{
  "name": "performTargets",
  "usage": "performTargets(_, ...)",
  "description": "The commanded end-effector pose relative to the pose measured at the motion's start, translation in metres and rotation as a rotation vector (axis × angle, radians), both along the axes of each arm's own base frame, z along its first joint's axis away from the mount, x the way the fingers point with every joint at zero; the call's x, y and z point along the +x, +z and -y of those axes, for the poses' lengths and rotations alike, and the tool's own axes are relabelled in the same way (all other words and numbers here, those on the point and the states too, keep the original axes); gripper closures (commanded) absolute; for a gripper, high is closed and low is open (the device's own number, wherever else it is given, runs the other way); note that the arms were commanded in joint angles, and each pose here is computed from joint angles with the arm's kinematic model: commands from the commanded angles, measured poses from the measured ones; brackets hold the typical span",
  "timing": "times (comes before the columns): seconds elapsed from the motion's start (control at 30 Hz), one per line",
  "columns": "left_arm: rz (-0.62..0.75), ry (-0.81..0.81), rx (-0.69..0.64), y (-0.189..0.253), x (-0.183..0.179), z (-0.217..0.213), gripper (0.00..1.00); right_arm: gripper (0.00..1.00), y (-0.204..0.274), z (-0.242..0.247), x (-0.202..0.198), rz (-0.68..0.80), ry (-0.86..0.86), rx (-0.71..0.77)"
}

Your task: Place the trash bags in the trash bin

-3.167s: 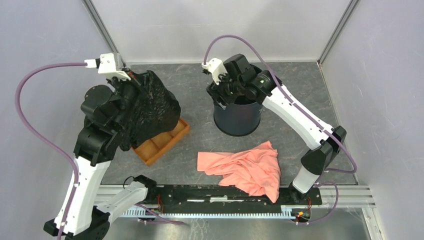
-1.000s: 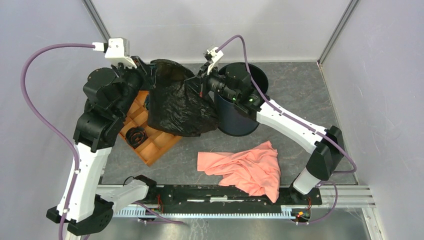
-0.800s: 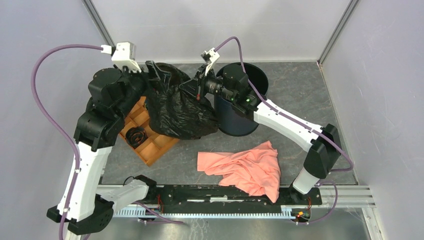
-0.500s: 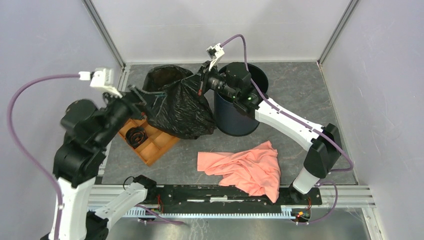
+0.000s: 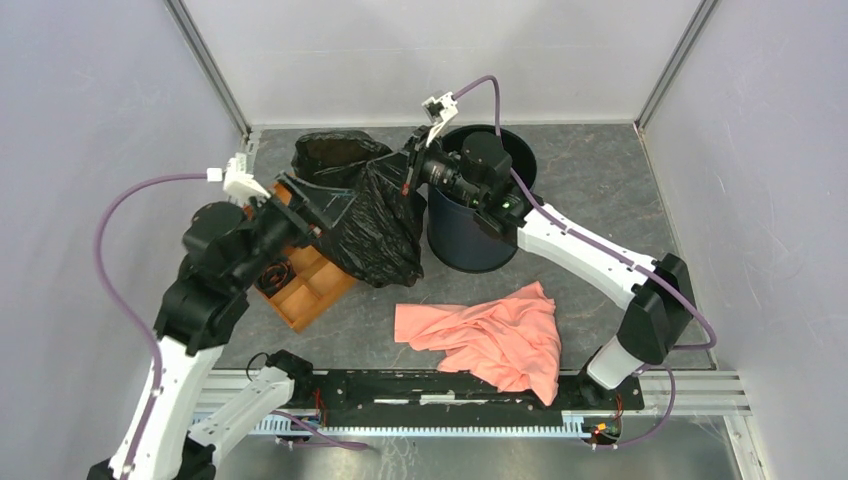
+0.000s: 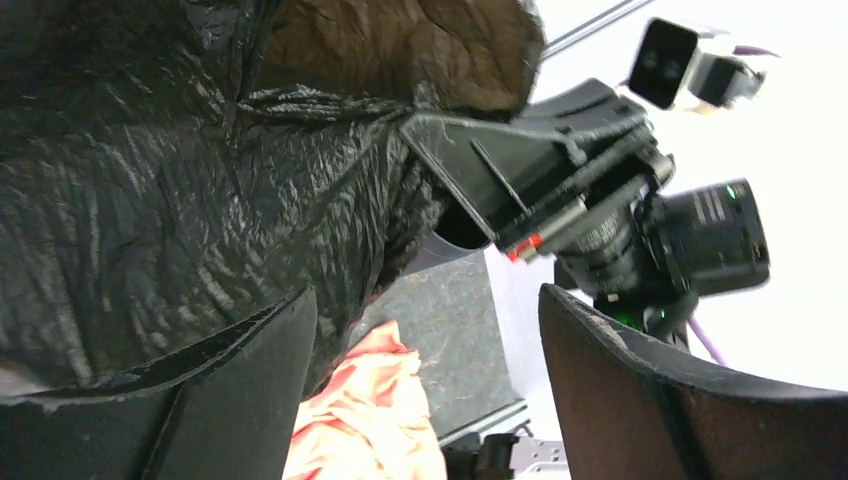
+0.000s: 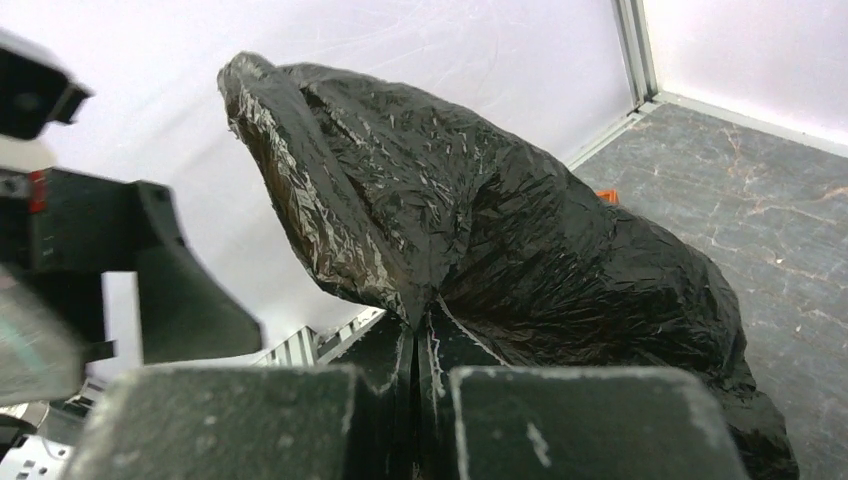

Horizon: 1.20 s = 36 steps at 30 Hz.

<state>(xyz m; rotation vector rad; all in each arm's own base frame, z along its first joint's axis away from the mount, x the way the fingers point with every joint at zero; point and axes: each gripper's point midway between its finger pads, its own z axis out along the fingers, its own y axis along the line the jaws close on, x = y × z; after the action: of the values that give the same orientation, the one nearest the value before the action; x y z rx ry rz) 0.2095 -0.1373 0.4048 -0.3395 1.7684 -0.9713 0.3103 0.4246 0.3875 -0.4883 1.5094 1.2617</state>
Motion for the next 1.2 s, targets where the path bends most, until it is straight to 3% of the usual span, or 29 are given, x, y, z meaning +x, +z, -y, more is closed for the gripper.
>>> performTargets(0.0, 0.009, 0.069, -0.215, 0.029, 0.037, 0.011, 0.12, 0.99, 0.027, 0.011, -0.02, 0.061, 0.031, 0.07)
performTargets(0.3, -0.111, 0.286, -0.149, -0.011, 0.094, -0.003, 0.19, 0.99, 0.021, 0.031, -0.033, 0.109, 0.013, 0.048)
performTargets(0.43, -0.109, 0.345, -0.063, -0.022, 0.104, -0.013, 0.31, 0.99, 0.022, 0.033, -0.038, 0.122, 0.022, 0.051)
performTargets(0.5, -0.08, 0.345, -0.001, -0.019, 0.108, -0.015, 0.43, 0.96, 0.022, 0.034, -0.039, 0.13, 0.023, 0.044)
performTargets(0.57, -0.039, 0.331, 0.056, -0.011, 0.11, -0.016, 0.66, 0.91, 0.023, 0.035, -0.041, 0.141, 0.025, 0.039)
performTargets(0.63, 0.001, 0.312, 0.095, -0.002, 0.107, -0.017, 0.82, 0.9, 0.025, 0.036, -0.041, 0.16, 0.026, 0.032)
performTargets(0.77, 0.146, 0.249, 0.204, 0.023, 0.086, -0.023, 0.97, 0.95, 0.032, 0.04, -0.033, 0.216, -0.02, -0.017)
performTargets(0.9, 0.216, 0.218, 0.425, 0.018, 0.056, -0.044, 0.98, 0.99, 0.051, 0.051, -0.016, 0.29, -0.124, -0.063)
performTargets(1.03, 0.158, 0.26, 0.634, -0.016, 0.036, -0.077, 0.98, 0.99, 0.076, 0.062, -0.005, 0.369, -0.219, -0.069)
performTargets(1.17, 0.185, 0.32, 0.682, -0.011, 0.026, -0.095, 0.97, 0.99, 0.1, 0.067, 0.009, 0.422, -0.301, -0.052)
